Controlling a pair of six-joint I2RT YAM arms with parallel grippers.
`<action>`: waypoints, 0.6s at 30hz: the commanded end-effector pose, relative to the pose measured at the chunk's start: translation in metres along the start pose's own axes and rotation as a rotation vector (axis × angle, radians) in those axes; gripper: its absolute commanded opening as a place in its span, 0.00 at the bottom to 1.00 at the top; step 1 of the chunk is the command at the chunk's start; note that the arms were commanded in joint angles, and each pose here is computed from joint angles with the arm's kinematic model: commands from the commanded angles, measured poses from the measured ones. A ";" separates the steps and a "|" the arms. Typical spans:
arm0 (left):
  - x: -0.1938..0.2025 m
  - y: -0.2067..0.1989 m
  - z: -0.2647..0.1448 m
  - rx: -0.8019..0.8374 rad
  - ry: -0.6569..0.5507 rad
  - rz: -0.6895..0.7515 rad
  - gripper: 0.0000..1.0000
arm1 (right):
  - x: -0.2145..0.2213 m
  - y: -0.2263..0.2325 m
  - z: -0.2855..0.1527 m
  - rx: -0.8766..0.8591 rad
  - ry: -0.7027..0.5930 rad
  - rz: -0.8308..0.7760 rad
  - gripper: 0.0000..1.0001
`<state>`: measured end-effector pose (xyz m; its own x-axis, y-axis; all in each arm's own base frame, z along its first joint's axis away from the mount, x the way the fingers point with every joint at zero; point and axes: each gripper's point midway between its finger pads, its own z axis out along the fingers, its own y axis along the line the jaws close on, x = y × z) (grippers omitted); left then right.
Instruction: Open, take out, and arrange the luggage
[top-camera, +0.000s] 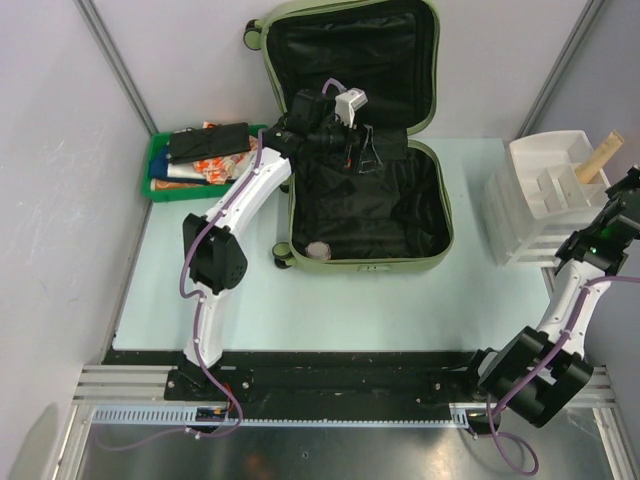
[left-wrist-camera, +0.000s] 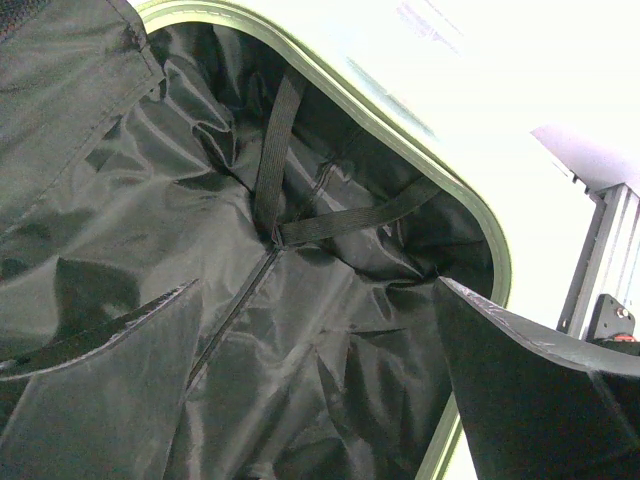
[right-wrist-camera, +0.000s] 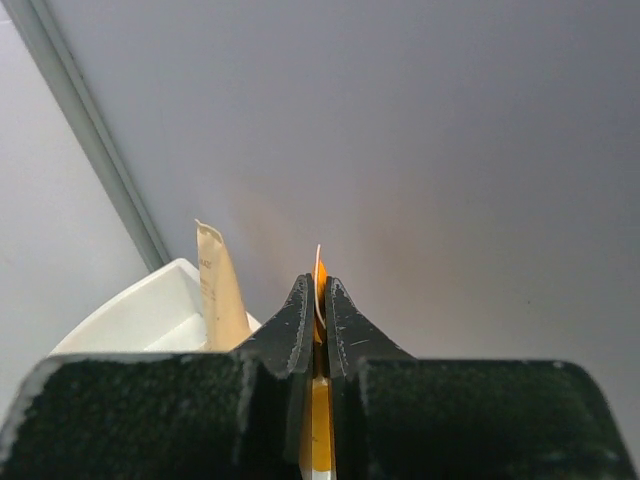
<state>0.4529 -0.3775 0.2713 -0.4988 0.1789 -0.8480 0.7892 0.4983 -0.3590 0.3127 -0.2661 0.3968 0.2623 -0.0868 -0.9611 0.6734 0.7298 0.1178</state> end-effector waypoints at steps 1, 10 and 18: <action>-0.022 -0.016 -0.009 0.046 -0.053 0.084 1.00 | -0.026 0.000 0.010 0.025 -0.121 0.056 0.00; -0.020 -0.011 -0.008 0.031 -0.048 0.090 1.00 | 0.002 0.008 0.029 -0.001 -0.095 0.050 0.00; -0.020 -0.004 -0.010 0.016 -0.049 0.079 1.00 | 0.037 0.013 0.035 -0.016 -0.006 0.048 0.31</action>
<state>0.4532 -0.3771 0.2711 -0.4980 0.1794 -0.8484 0.7893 0.4990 -0.3578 0.3533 -0.2840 0.3611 0.2618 -0.0363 -0.9644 0.6600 0.7358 0.1514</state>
